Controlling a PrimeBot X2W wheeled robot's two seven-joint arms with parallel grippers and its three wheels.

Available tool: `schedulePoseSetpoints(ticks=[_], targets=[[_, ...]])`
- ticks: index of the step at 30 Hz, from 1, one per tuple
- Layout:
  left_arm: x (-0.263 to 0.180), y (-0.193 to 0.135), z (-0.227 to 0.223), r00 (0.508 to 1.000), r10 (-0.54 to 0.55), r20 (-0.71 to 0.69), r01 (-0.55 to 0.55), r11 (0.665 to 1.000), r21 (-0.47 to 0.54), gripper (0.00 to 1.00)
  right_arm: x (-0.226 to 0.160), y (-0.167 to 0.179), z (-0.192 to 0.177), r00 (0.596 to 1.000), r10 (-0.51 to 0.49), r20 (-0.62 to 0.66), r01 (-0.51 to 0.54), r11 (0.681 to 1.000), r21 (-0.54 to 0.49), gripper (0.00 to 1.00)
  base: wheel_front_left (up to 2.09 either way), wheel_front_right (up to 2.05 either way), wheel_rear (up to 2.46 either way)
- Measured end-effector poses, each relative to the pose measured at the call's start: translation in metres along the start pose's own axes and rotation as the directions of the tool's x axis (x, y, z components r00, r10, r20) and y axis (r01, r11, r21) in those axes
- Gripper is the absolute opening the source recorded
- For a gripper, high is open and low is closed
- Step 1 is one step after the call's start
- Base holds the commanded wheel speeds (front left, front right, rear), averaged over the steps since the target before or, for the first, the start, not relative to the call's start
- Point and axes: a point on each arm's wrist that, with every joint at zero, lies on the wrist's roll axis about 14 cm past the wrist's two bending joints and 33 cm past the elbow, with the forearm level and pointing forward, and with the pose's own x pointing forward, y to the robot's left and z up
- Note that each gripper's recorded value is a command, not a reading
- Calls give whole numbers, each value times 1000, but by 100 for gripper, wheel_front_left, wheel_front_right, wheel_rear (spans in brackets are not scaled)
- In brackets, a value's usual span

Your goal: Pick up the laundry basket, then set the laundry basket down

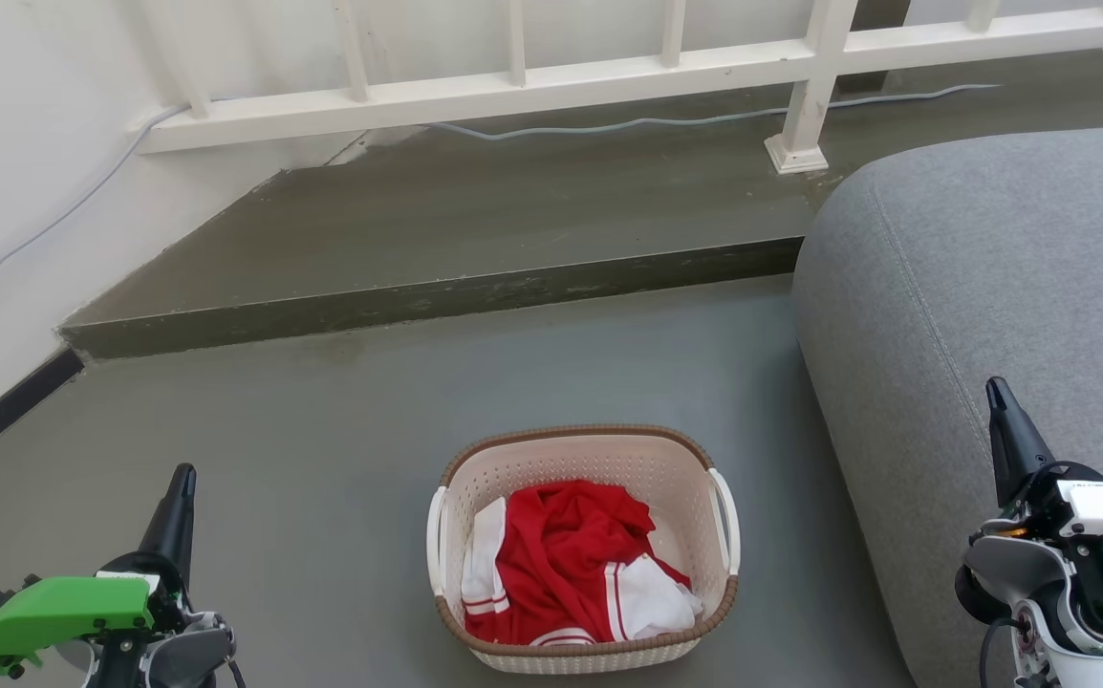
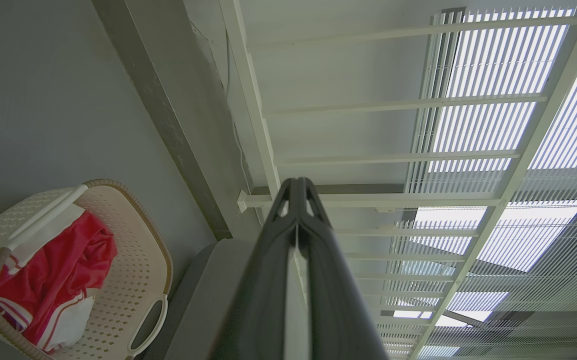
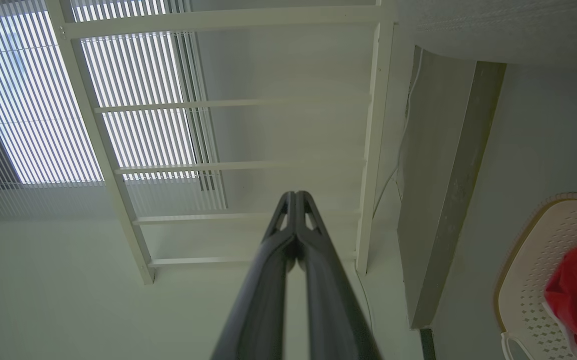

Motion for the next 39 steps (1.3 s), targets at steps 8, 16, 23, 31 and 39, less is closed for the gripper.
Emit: schedulePoseSetpoints(ticks=[8,16,23,31,39], targets=[[0,0,0,1000,0,0,0,1000,0,0,0,0,0,1000,0,0,0,1000,0,0,0,0,0],[0,0,0,1000,-1,0,1,1000,0,0,0,0,0,1000,0,0,0,1000,0,0,0,0,0],[0,0,0,1000,-1,0,1,1000,0,0,0,0,0,1000,0,1,0,1000,0,0,0,0,0],[0,0,0,1000,-1,0,1,1000,0,0,0,0,0,1000,0,1,0,1000,1,0,0,0,0],[0,0,0,1000,-2,0,2,1000,0,0,0,0,0,1000,0,1,0,1000,2,0,0,0,0]])
